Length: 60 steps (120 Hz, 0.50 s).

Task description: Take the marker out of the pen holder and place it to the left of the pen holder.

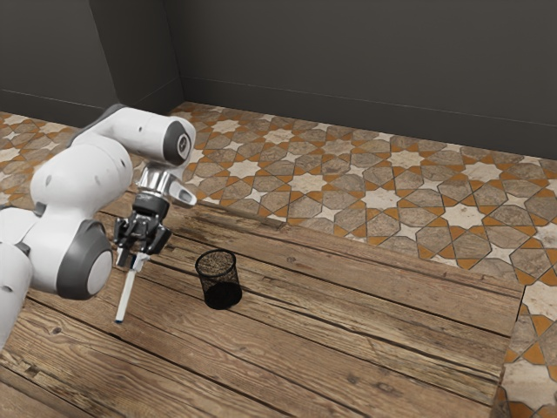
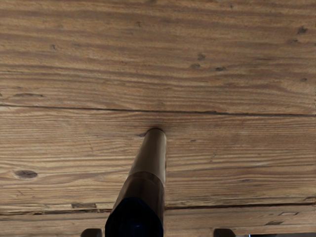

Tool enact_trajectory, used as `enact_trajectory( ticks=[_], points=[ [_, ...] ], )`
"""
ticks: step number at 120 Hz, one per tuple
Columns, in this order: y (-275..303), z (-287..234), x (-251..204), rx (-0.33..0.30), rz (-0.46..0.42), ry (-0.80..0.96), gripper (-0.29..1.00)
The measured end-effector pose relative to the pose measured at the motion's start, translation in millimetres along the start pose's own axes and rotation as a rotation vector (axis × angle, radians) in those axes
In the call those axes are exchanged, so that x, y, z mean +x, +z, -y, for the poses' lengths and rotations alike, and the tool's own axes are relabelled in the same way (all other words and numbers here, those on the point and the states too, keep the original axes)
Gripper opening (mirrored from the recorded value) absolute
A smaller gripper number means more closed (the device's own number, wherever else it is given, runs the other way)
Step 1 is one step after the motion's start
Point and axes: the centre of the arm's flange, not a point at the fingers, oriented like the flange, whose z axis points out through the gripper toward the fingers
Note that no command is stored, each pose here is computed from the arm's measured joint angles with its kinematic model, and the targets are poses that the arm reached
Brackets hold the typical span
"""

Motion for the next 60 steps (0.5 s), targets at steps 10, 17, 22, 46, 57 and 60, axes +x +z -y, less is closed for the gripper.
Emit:
enact_trajectory(
  ticks=[10,17,22,46,57,60],
  points=[
    [-13,-2,-16,0.0,-0.031,-0.004,0.43],
    [-40,-11,-62,-0.007,-0.097,0.011,0.5],
    [-60,-21,-112,-0.018,-0.16,0.038,0.53],
    [-68,-102,-357,0.105,-0.667,0.189,0.64],
    [-82,-120,-375,0.153,-0.809,0.212,0.66],
    [-85,-123,-376,0.161,-0.836,0.214,0.66]
  ],
)
